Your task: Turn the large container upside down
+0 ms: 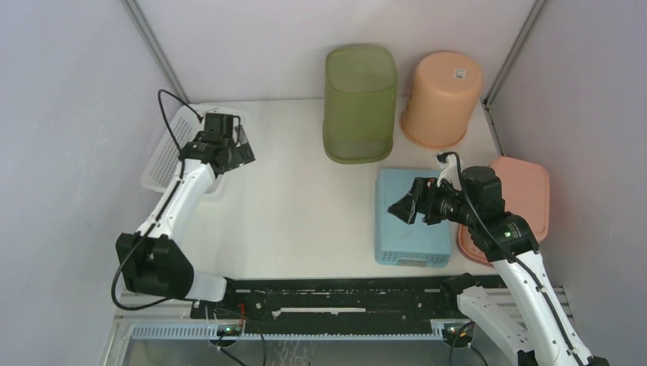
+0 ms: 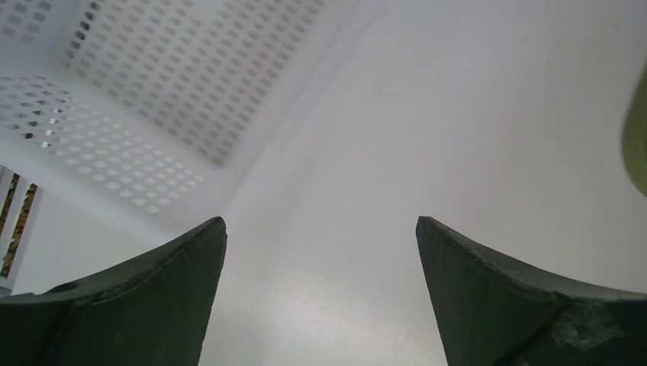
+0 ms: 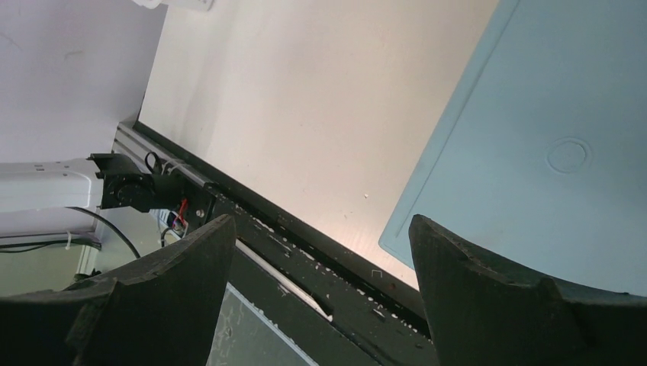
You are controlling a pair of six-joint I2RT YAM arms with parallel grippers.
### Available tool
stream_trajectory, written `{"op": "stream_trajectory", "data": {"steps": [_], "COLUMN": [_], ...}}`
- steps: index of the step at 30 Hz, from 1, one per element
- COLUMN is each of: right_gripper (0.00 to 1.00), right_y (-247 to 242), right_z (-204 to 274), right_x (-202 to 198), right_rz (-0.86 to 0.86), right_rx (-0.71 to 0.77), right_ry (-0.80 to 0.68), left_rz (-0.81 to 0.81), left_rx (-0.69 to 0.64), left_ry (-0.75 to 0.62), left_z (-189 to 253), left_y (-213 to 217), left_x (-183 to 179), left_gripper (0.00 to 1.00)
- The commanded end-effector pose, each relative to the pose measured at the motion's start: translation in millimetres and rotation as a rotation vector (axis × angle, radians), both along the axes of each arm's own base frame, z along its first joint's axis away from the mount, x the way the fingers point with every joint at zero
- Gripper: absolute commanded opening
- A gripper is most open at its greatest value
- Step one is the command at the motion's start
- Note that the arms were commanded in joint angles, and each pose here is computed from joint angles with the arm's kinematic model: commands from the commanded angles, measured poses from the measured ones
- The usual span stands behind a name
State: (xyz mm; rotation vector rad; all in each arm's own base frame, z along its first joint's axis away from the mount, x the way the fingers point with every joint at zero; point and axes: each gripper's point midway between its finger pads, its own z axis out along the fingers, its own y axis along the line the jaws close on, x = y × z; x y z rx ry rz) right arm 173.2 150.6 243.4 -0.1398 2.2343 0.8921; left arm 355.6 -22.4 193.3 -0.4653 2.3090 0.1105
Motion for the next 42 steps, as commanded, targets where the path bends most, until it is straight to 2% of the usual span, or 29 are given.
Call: {"op": "stream_trajectory", "data": {"steps": [1, 5, 15, 19, 27, 35, 39, 42], "right_gripper": [0.92, 0.92, 0.92, 0.92, 0.92, 0.91, 0.92, 0.92], "right_y": [6, 8, 10, 11, 12, 11, 11, 11], "right_z": [13, 9, 0, -2, -4, -4, -4, -3], "right_x": [9, 9, 6, 5, 3, 1, 0, -1], "right_rz": [-0.004, 0.004, 0.015, 0.022, 0.031, 0.029, 0.027, 0.027], "right_rx": [0.032, 0.036, 0.044, 0.047, 0.055, 0.059, 0.061, 0.067], "right_ry": [-0.063, -0.051, -0.046, -0.047, -0.05, -0.052, -0.049, -0.052], "left_rz": [0.025, 0.092, 0.13, 0.126, 0.061, 0.01, -0.011, -0.044], "left_rx": [0.024, -0.02, 0.079, 0.074, 0.046, 0.043, 0.027, 0.02], "left_ry": [0.027, 0.025, 0.159, 0.205, 0.277, 0.279, 0.261, 0.239], "left_z": [2, -10, -44, -62, -88, -91, -88, -82], "left_y": [32, 50, 68, 69, 44, 12, -5, -24], "left_x": [15, 29, 49, 52, 43, 30, 24, 19], "left_gripper": [0.97, 0.97, 0.96, 0.95, 0.81, 0.5, 0.43, 0.42]}}
